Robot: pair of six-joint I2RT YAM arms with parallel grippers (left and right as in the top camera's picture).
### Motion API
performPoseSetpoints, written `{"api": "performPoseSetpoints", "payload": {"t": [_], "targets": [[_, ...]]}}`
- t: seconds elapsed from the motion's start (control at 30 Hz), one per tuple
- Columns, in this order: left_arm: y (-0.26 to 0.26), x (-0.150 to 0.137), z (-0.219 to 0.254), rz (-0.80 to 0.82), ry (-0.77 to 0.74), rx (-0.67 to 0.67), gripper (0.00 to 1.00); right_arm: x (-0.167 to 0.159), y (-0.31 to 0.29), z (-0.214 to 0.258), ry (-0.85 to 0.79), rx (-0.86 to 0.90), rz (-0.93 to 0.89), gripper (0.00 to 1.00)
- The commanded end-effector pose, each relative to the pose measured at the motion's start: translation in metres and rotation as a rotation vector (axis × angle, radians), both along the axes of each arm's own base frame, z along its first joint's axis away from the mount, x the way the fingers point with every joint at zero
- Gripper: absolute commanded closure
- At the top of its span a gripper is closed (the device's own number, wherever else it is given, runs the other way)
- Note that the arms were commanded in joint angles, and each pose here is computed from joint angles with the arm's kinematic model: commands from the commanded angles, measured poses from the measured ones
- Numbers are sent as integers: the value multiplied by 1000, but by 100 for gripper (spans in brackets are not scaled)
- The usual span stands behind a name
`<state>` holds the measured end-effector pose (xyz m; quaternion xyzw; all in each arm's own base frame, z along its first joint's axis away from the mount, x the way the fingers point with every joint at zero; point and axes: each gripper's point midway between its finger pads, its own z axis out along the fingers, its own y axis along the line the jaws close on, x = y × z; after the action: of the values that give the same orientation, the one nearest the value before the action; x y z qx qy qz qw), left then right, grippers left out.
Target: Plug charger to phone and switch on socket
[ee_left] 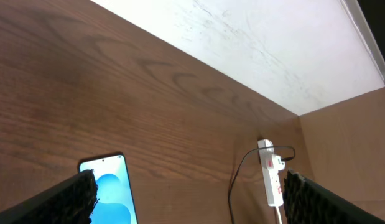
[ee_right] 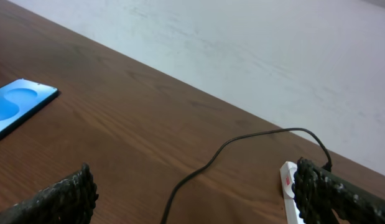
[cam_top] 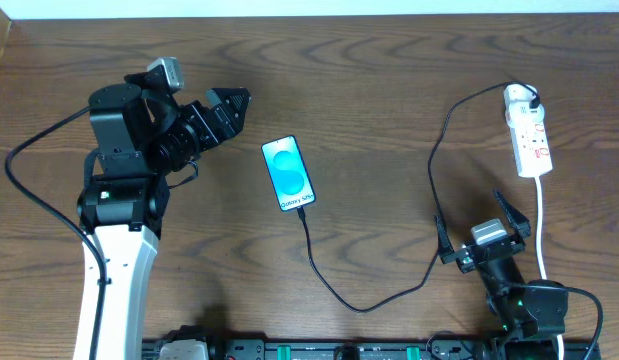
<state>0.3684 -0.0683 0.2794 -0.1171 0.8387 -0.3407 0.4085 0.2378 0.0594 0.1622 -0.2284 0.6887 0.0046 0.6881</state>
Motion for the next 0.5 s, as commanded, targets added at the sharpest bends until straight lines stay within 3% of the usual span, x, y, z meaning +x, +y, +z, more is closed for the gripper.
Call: {"api": "performPoseSetpoints", "payload": {"t": [0.0, 0.47], "targets": [[0, -1, -1, -13, -5, 8, 5, -1, 1, 0, 5, 25, 9, 1], [5, -4, -12, 7, 35, 37, 5, -1, 1, 0, 5, 25, 9, 1]]}}
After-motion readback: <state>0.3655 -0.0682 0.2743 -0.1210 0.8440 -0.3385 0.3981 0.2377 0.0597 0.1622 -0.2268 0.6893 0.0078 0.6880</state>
